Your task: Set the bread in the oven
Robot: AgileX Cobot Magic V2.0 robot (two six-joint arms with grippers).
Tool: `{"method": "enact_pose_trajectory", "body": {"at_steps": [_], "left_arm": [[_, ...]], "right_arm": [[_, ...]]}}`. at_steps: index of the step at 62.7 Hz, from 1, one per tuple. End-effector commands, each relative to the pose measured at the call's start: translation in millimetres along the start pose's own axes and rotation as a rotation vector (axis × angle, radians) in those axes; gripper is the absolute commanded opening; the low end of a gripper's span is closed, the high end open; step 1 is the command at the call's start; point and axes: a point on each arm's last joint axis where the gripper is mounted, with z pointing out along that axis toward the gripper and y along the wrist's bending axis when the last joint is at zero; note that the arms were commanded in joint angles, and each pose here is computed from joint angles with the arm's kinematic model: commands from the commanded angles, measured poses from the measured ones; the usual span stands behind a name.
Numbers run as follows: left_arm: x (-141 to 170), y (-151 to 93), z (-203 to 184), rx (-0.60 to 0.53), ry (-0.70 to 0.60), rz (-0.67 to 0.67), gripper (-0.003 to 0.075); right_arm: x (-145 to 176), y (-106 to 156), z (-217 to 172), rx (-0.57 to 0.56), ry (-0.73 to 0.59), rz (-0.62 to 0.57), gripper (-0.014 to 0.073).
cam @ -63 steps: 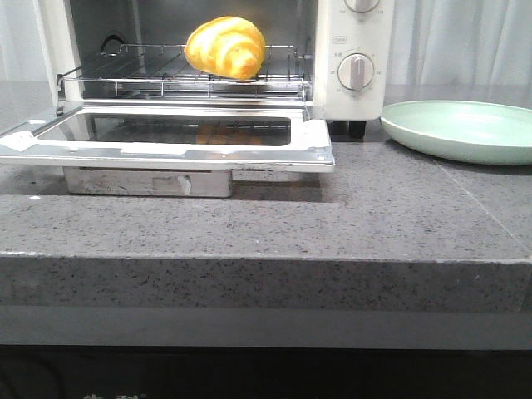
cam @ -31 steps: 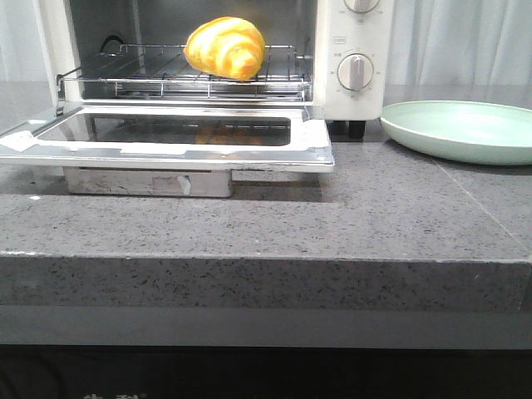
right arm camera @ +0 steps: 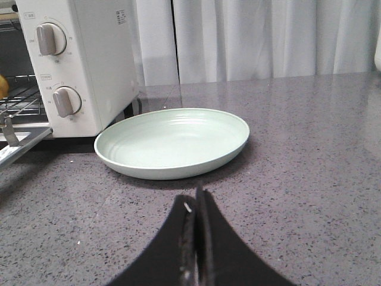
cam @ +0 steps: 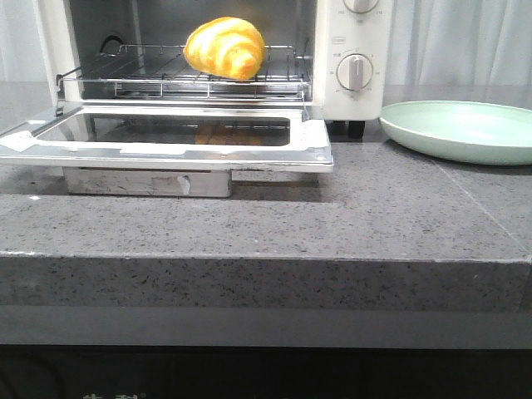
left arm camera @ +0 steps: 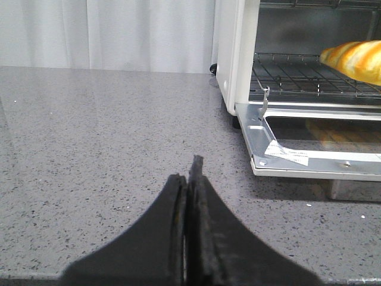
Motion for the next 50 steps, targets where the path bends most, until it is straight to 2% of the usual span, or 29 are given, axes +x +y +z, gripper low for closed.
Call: {"method": "enact_pose_trajectory", "body": {"at_steps": [1,15,26,50], "left_arm": [[1.3,-0.6,-1.4,0.009,-0.077,-0.003,-0.0018],[1.3,-0.6,-1.4,0.009,-0.077,-0.003,-0.0018],[1.3,-0.6,-1.4,0.009,-0.077,-0.003,-0.0018],[1.3,-0.6,-1.4,0.009,-0.077,-0.003,-0.0018]], "right_arm": [[-10.3,1.7,-2.3,-0.016,-0.118,-0.017,-0.0070],[-9.1,1.0,-2.3,-0.009,-0.105,0.001,-0.0070],[-9.3,0.8,-2.4,-0.003,-0.108,-0.055,-0.0070],[-9.9,-0.4,-2.5,0.019,-0.114,-0.064,-0.0070]]}}
